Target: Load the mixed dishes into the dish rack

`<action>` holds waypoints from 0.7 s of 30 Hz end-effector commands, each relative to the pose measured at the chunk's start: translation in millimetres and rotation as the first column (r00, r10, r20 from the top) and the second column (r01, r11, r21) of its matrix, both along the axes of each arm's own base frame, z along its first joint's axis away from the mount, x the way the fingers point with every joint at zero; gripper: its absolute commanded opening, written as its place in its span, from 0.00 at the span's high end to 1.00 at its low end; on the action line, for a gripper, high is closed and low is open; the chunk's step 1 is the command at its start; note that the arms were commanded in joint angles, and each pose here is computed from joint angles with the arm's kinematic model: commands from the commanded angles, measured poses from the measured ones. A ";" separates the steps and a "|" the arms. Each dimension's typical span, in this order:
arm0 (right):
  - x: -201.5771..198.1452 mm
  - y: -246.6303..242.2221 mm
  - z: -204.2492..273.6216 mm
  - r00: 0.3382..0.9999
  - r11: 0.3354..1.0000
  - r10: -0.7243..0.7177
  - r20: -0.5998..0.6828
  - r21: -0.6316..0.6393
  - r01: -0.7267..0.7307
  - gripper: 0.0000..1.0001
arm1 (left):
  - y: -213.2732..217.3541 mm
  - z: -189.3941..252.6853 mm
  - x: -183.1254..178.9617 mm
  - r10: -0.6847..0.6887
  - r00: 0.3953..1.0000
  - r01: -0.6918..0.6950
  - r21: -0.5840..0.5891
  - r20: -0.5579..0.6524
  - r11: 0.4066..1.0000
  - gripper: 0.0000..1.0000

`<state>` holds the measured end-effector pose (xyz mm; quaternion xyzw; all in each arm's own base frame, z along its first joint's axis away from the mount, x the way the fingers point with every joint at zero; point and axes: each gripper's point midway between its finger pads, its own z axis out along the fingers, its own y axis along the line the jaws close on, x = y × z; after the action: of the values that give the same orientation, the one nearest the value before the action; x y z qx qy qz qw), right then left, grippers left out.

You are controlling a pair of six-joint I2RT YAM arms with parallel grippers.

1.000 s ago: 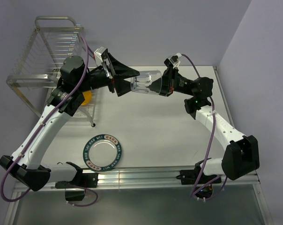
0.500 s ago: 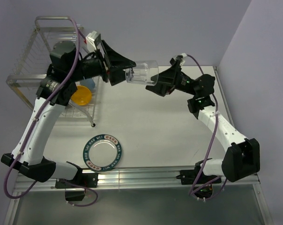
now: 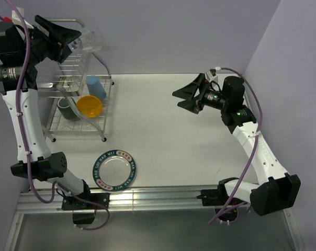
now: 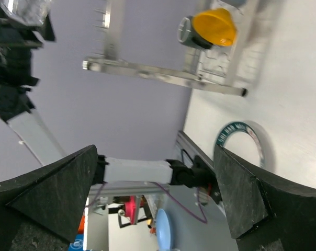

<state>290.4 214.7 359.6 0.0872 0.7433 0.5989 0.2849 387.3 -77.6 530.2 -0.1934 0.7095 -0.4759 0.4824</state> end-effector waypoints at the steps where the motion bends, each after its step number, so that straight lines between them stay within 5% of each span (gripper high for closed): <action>1: -16.4 -1.5 -20.2 1.000 0.996 0.008 -0.018 -0.087 -0.009 0.00 | 37.5 40.4 10.6 0.131 0.970 -0.150 0.079 0.204 0.986 1.00; 8: -34.9 -1.9 -58.7 0.997 0.986 0.012 -0.082 -0.163 -0.026 0.00 | 112.2 40.8 33.4 0.425 0.883 -0.453 0.121 0.201 0.883 1.00; 21: -33.8 8.1 -97.2 0.993 0.978 0.024 -0.116 -0.205 -0.047 0.00 | 163.8 -21.6 6.9 0.624 0.776 -0.612 0.127 -0.094 0.780 1.00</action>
<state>252.5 218.3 264.8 0.0960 0.8191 0.5214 0.2191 424.7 85.2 489.5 -0.3988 0.6827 -0.2482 0.5597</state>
